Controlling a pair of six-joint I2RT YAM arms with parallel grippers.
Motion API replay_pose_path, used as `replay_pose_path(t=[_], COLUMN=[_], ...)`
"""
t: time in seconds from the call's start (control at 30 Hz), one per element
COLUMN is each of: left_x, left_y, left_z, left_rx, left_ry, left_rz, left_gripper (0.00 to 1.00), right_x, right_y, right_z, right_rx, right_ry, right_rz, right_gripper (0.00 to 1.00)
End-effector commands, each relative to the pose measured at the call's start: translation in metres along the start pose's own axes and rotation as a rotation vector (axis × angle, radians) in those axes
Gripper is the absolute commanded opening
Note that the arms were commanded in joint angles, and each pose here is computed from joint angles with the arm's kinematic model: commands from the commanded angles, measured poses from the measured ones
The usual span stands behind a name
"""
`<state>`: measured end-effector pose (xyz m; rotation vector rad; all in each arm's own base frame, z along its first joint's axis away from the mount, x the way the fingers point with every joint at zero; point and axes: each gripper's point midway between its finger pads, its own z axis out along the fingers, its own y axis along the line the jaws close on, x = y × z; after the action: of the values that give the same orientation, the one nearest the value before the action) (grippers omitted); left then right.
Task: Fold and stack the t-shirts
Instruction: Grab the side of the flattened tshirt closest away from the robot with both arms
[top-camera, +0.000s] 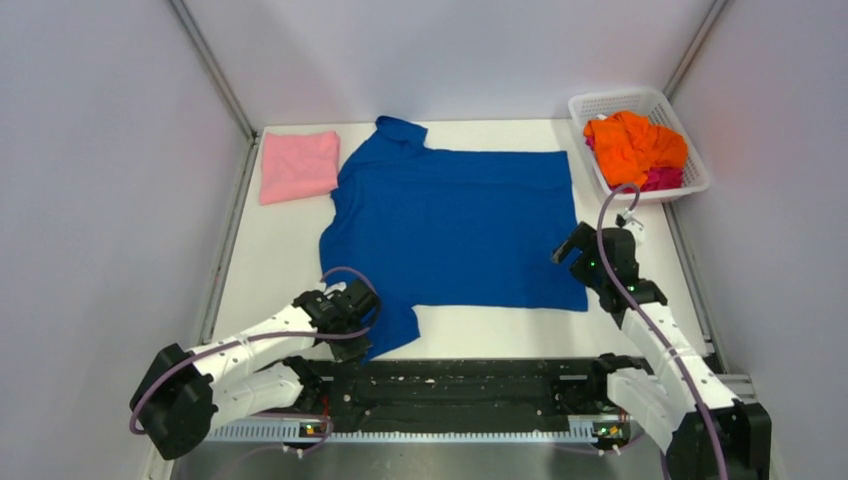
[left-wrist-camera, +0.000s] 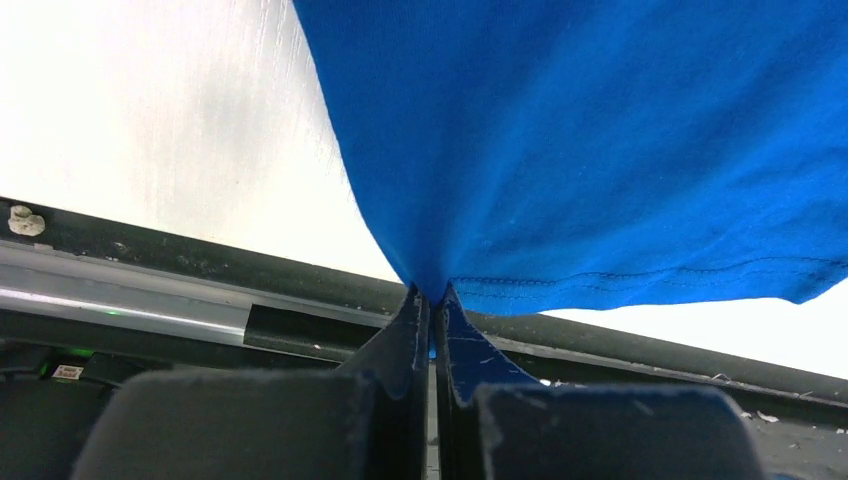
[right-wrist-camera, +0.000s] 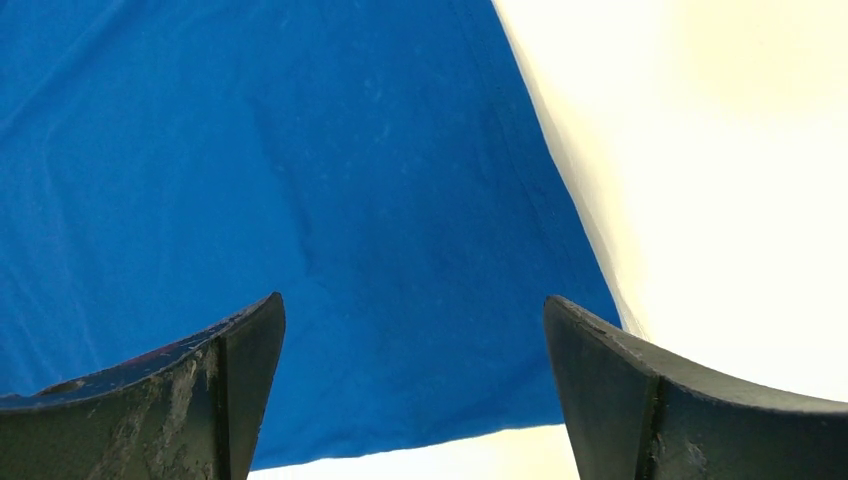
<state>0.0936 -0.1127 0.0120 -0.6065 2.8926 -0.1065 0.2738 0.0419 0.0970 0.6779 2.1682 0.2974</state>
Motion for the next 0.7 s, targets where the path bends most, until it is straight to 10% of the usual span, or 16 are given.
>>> replay_pose_path(t=[0.0, 0.67], left_x=[-0.027, -0.019], left_y=[-0.016, -0.024], left_z=[0.003, -0.013], left_rx=[0.03, 0.094], left_ry=[-0.124, -0.077], left_rz=[-0.016, -0.005], left_gripper=[0.0, 0.0], right_x=[0.009, 0.081], right_y=[-0.016, -0.087], right_z=[-0.013, -0.008], right_rx=[0.057, 0.285], right_ry=[0.001, 0.121], right_rz=[0.028, 0.128], right_gripper=[0.97, 0.56])
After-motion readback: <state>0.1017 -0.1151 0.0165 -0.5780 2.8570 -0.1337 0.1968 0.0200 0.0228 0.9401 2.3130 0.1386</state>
